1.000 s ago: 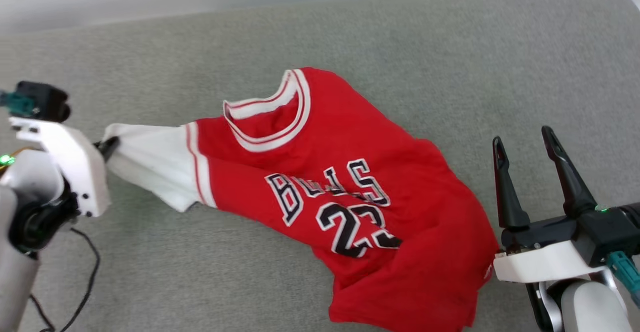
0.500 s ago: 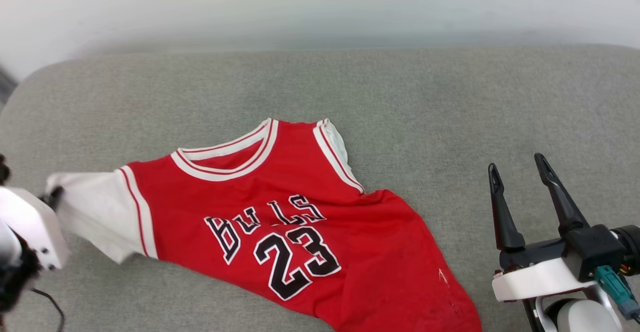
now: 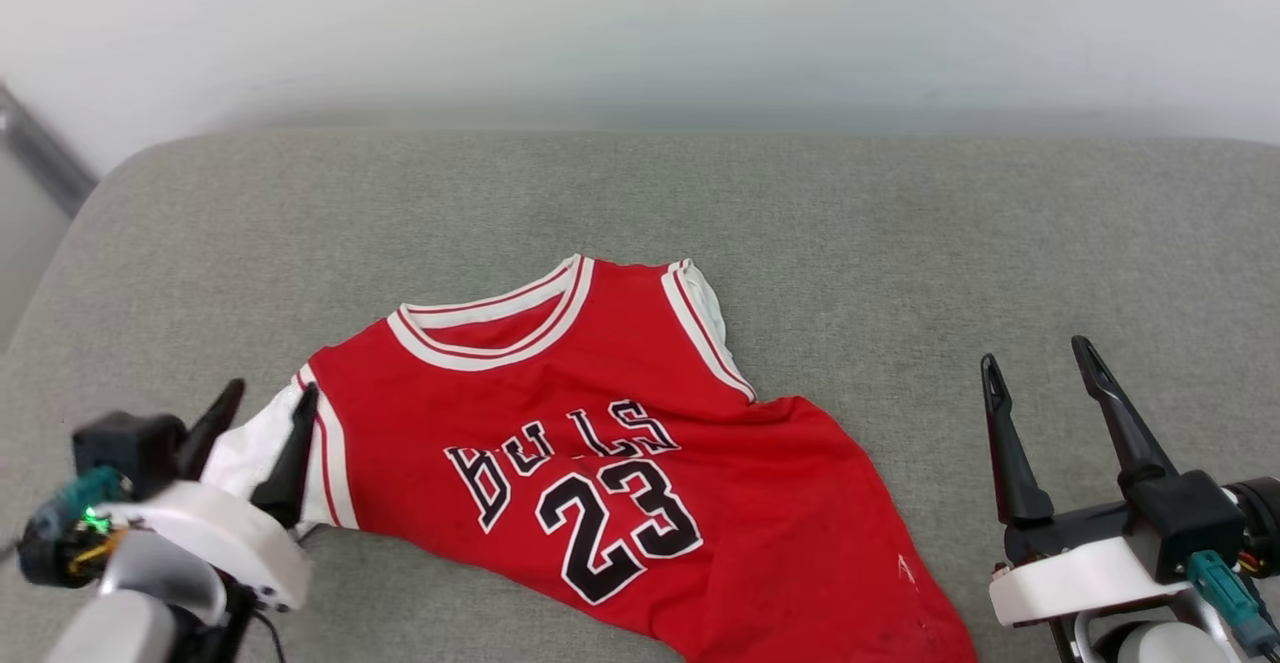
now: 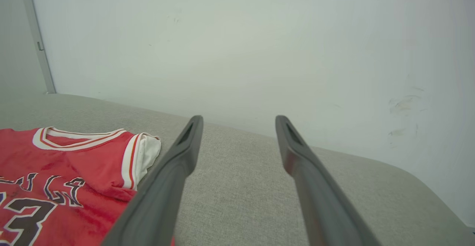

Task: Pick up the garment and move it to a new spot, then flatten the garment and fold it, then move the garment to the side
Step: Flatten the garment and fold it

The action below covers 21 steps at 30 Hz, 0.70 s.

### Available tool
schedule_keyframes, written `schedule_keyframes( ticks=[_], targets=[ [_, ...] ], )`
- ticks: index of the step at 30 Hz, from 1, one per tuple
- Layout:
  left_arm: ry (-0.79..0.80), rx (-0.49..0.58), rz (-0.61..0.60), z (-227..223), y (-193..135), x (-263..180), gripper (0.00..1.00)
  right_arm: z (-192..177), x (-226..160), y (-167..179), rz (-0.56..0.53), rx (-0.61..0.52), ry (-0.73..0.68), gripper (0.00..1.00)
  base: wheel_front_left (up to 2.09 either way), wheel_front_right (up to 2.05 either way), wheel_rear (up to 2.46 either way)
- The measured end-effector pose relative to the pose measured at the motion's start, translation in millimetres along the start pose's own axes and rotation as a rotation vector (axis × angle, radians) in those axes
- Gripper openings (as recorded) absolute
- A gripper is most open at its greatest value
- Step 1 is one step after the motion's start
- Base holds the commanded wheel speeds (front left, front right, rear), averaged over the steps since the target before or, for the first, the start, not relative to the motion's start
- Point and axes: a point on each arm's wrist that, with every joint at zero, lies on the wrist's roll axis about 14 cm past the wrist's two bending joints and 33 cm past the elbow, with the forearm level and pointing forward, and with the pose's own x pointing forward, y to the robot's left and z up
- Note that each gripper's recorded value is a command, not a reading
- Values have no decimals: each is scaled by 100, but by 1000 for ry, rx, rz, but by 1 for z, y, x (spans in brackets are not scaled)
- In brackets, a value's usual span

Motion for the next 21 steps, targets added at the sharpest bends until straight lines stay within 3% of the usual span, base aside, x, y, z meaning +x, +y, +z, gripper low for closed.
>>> schedule_keyframes(
  ticks=[8,13,21],
  targets=[
    [-225,31,10,28,-23,-16,100,2,6,14,44,-5,-8,100,0,0,0],
    [-302,26,33,43,-33,-28,100,-14,23,34,153,12,56,100,0,0,0],
    [-272,30,49,28,-37,-29,100,-54,78,71,457,-81,474,100,0,0,0]
  ],
)
